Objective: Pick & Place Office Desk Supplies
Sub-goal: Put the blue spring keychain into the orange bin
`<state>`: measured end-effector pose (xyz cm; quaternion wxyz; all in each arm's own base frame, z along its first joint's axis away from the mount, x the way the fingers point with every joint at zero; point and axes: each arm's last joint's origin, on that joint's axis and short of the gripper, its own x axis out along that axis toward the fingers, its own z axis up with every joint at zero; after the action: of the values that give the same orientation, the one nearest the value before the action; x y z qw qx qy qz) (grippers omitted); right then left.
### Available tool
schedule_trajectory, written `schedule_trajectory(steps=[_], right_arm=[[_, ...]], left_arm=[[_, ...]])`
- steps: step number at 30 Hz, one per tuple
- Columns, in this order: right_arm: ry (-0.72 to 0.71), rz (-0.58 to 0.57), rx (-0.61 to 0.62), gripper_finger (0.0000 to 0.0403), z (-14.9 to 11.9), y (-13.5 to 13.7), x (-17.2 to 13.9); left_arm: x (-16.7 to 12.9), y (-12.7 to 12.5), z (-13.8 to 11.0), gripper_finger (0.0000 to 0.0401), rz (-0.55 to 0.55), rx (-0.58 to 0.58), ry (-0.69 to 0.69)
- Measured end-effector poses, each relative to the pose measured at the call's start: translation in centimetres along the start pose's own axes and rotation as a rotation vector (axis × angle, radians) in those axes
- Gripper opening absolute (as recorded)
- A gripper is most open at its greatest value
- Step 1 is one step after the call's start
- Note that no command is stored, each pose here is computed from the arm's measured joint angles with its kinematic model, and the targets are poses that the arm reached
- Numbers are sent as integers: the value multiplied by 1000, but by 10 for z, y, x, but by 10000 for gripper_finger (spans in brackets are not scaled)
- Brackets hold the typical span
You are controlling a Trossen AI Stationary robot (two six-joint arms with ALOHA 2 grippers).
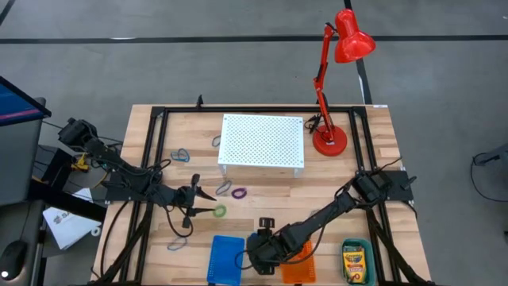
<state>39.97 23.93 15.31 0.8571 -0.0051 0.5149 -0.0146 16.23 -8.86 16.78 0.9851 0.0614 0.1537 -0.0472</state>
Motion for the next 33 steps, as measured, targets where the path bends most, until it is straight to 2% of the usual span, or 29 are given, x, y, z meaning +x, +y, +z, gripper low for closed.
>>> schedule_trajectory(steps=[13,19,25,29,33], right_arm=[[5,63,41,155,8,-9,4],[75,93,52,155,3,-11,29],[97,75,61,148,1,-14,34],[99,74,64,111,1,-15,33],[113,73,62,32,0,-16,34]], left_arm=[[0,0,0,144,0,2,-1],[0,0,0,144,0,2,-1],[0,0,0,144,0,2,-1],[0,0,0,144,0,2,-1],[0,0,0,144,0,2,-1]])
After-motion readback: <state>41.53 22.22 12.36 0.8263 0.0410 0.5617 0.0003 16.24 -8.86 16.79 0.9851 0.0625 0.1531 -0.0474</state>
